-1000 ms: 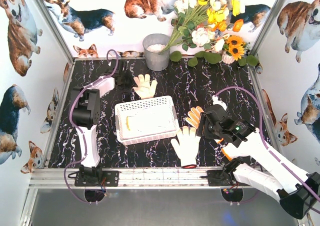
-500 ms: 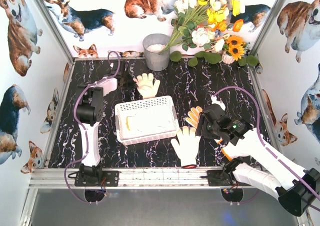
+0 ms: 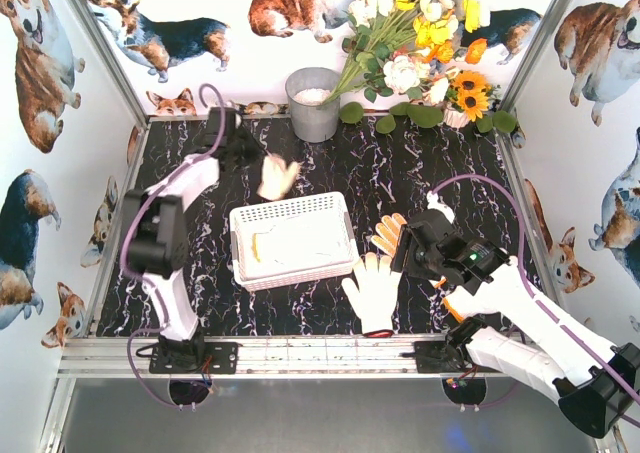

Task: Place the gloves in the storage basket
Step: Pick up the glove from the center of the board, then adjust the glove.

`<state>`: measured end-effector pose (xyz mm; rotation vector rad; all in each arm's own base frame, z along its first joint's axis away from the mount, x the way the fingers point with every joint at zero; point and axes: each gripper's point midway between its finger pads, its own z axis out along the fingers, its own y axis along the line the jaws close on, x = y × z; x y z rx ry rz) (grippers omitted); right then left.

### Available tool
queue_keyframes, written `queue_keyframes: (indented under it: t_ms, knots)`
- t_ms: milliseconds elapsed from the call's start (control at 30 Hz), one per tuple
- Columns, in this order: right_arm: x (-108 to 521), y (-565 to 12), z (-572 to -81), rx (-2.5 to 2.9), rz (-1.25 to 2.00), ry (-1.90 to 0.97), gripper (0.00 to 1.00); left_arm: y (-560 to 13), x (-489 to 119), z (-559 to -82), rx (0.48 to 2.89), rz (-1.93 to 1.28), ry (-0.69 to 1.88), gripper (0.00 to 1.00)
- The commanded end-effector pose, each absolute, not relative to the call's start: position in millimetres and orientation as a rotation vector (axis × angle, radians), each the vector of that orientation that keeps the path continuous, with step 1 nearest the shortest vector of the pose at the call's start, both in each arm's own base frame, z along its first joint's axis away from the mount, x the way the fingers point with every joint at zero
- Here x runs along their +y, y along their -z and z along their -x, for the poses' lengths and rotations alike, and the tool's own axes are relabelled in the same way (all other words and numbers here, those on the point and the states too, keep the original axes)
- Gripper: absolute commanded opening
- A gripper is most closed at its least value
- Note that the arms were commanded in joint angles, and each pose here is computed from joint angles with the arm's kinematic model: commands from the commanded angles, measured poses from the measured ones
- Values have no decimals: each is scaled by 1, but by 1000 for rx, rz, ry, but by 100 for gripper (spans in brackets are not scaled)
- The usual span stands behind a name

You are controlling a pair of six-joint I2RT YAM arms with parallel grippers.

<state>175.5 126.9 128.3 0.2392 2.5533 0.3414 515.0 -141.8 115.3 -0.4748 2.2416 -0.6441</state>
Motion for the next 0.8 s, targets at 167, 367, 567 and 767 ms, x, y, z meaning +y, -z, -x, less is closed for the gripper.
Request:
queue_keyframes:
  t_ms: [167, 367, 567, 767]
  knots:
    - [157, -153, -194, 2425, -163, -557, 63, -222, -120, -472, 2080, 327, 630, 0]
    - [207, -200, -214, 2220, -47, -871, 80, -253, -128, -425, 2051, 370, 719, 0]
    - [256, -243, -230, 2069, -40, -1117, 81, -269, -169, -383, 2030, 389, 831, 0]
    - [298, -261, -229, 2021, -3, -1181, 80, -285, -209, -352, 1963, 467, 890, 0]
